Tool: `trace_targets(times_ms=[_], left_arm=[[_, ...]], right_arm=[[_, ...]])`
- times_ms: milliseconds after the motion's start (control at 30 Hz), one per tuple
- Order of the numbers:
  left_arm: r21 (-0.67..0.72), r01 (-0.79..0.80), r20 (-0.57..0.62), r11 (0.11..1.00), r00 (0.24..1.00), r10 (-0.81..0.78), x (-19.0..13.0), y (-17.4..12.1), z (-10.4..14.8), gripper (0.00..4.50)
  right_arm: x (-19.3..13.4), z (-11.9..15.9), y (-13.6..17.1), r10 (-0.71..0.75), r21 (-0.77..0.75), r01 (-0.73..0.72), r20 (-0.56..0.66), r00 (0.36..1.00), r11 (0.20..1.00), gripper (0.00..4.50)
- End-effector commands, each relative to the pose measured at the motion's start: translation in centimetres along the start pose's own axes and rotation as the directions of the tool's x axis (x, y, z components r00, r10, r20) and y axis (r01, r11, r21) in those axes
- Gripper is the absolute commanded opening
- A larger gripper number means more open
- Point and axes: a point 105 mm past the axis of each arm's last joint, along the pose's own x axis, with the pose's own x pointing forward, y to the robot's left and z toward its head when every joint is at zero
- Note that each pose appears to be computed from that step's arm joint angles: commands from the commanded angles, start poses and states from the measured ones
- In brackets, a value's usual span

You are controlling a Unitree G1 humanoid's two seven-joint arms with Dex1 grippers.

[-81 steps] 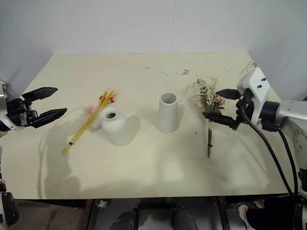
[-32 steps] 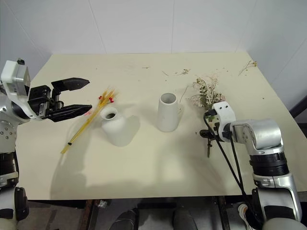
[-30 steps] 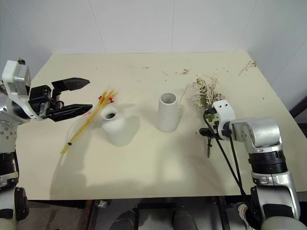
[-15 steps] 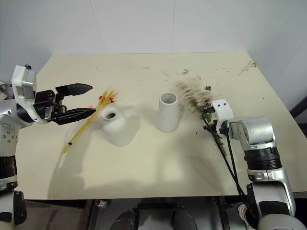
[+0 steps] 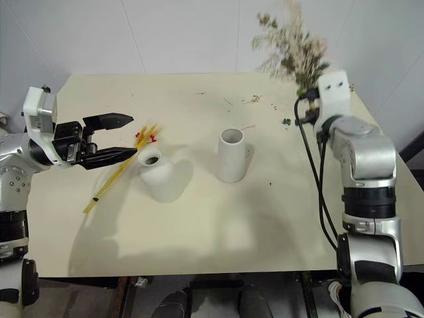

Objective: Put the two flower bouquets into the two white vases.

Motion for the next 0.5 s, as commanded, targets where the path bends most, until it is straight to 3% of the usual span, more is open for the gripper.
trace_targets(times_ms=[33, 167, 267, 500], left_arm=[[0.032, 0.015, 0.011, 0.999, 1.000, -0.015, 0.1, 0.0, 0.6, 4.50], [0.031, 0.016, 0.012, 0.999, 1.000, -0.016, 0.1, 0.1, 0.6, 4.50], [0.036, 0.023, 0.015, 0.999, 1.000, -0.024, 0.1, 0.1, 0.7, 4.50], [0.042, 0.028, 0.015, 0.999, 0.999, -0.029, 0.2, 0.1, 0.7, 4.50]], right_arm=[[-1.0, 6.7, -0.2, -0.044, 0.019, 0.040, 0.313, 0.949, 0.999, 0.12], [-2.2, 10.0, 3.0, 0.077, 0.014, -0.093, 0.450, 0.890, 0.996, 0.12], [-4.5, 12.9, 6.2, 0.170, 0.041, -0.250, 0.624, 0.762, 0.967, 0.12], [-8.1, 13.0, 11.9, 0.317, 0.108, -0.548, 0.717, 0.621, 0.829, 0.12]])
